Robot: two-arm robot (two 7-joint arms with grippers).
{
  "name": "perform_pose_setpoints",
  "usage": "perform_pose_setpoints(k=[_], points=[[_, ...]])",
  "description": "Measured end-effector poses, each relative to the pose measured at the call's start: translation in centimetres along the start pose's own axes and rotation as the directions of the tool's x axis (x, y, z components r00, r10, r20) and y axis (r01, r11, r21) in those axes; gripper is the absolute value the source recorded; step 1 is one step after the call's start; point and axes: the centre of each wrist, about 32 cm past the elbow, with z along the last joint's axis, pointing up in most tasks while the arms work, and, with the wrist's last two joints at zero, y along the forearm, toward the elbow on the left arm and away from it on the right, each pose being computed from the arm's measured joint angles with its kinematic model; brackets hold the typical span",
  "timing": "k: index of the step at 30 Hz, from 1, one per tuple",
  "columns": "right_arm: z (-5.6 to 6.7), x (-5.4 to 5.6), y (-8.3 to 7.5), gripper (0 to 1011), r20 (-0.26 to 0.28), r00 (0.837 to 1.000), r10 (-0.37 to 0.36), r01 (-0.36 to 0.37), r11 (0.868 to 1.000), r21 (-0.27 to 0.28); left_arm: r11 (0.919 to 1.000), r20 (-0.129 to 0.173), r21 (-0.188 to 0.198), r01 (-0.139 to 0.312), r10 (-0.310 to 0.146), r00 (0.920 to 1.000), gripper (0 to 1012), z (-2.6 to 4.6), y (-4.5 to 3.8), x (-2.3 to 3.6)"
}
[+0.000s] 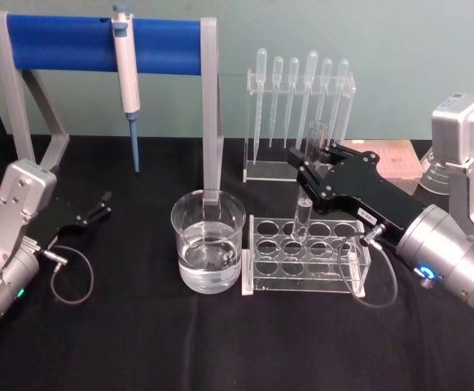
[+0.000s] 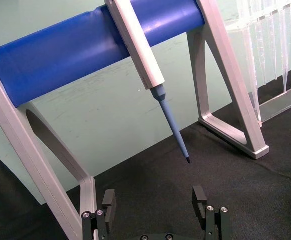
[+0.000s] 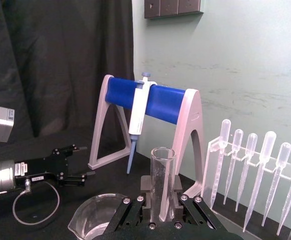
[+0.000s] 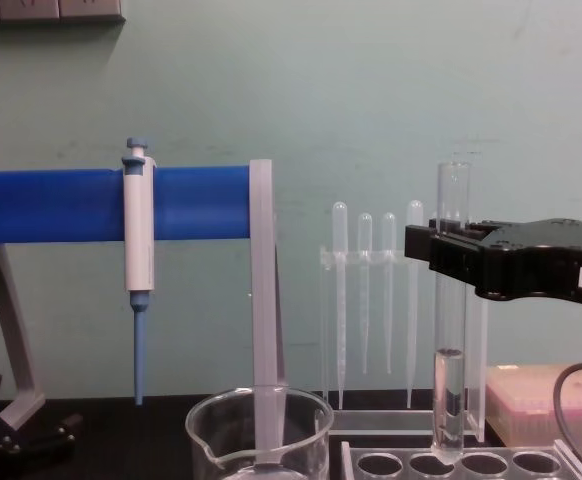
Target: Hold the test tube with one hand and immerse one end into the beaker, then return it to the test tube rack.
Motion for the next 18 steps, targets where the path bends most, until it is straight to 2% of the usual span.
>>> perform_pose_setpoints(k=[18], points=[[0.0, 0.0, 0.0, 227, 0.0, 1.0, 0.0, 0.0, 1.0, 0.0, 1.0, 0.0, 0.0, 0.0, 0.0, 1.0, 1000, 0.0, 0.0, 0.0]])
